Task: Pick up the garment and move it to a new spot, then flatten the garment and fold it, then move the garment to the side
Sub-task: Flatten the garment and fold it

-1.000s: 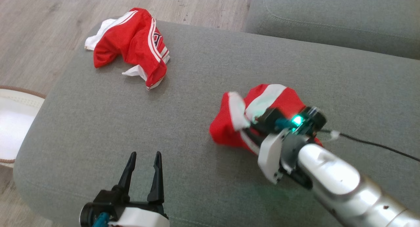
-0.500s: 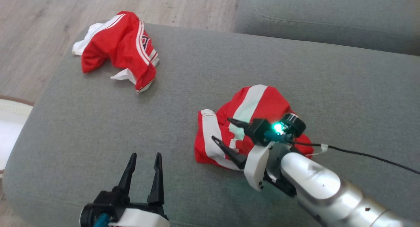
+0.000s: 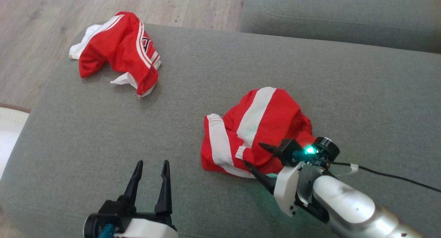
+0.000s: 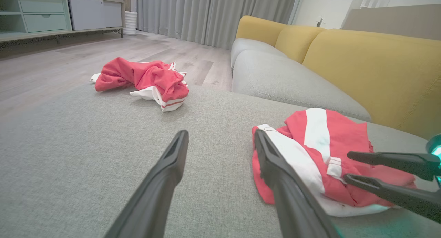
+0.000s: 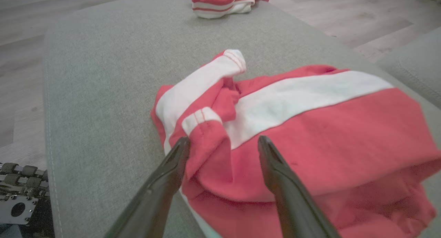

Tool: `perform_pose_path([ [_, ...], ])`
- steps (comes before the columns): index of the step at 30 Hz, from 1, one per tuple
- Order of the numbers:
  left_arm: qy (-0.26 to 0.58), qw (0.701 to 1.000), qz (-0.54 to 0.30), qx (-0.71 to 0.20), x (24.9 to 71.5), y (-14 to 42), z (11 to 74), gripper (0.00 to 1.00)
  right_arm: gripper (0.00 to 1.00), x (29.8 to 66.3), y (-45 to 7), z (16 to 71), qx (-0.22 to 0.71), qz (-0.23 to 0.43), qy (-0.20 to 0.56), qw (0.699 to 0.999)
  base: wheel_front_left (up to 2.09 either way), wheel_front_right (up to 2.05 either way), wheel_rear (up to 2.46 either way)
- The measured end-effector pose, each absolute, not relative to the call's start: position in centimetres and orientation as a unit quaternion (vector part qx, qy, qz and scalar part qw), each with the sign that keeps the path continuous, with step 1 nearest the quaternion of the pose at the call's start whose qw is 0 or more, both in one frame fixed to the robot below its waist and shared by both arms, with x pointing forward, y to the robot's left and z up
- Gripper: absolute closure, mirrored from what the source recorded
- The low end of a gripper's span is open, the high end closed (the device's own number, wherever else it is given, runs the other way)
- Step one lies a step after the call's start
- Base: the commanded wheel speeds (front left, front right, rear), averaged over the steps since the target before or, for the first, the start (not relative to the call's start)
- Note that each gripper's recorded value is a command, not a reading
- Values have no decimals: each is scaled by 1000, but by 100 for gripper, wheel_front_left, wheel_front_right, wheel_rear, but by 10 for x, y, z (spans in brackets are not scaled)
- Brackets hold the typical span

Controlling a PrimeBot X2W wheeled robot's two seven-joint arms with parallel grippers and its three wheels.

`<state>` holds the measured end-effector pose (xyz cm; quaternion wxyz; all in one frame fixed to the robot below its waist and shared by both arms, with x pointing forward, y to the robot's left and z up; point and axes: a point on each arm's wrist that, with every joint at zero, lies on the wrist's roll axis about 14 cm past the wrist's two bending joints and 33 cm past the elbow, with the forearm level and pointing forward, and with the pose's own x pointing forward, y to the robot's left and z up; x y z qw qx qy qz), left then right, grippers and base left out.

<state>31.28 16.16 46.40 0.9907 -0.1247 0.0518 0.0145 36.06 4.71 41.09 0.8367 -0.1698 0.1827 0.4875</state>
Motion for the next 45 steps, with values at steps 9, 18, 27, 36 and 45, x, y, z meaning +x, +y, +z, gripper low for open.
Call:
perform_pose_path([
  [9,57,990,30,-125,308,169,460,0,100,364,54,405,-165,492,193,832,0,0,0],
  [18,55,989,43,-129,305,175,461,0,100,452,69,487,-166,447,92,874,0,0,0],
  [27,57,987,57,-138,309,179,459,0,0,515,65,490,-235,402,101,879,0,0,0],
  [36,64,987,51,-139,319,174,455,0,0,536,72,508,-189,391,46,900,0,0,0],
  [45,53,990,11,-132,335,156,462,0,0,532,9,508,-130,325,39,936,0,0,0],
])
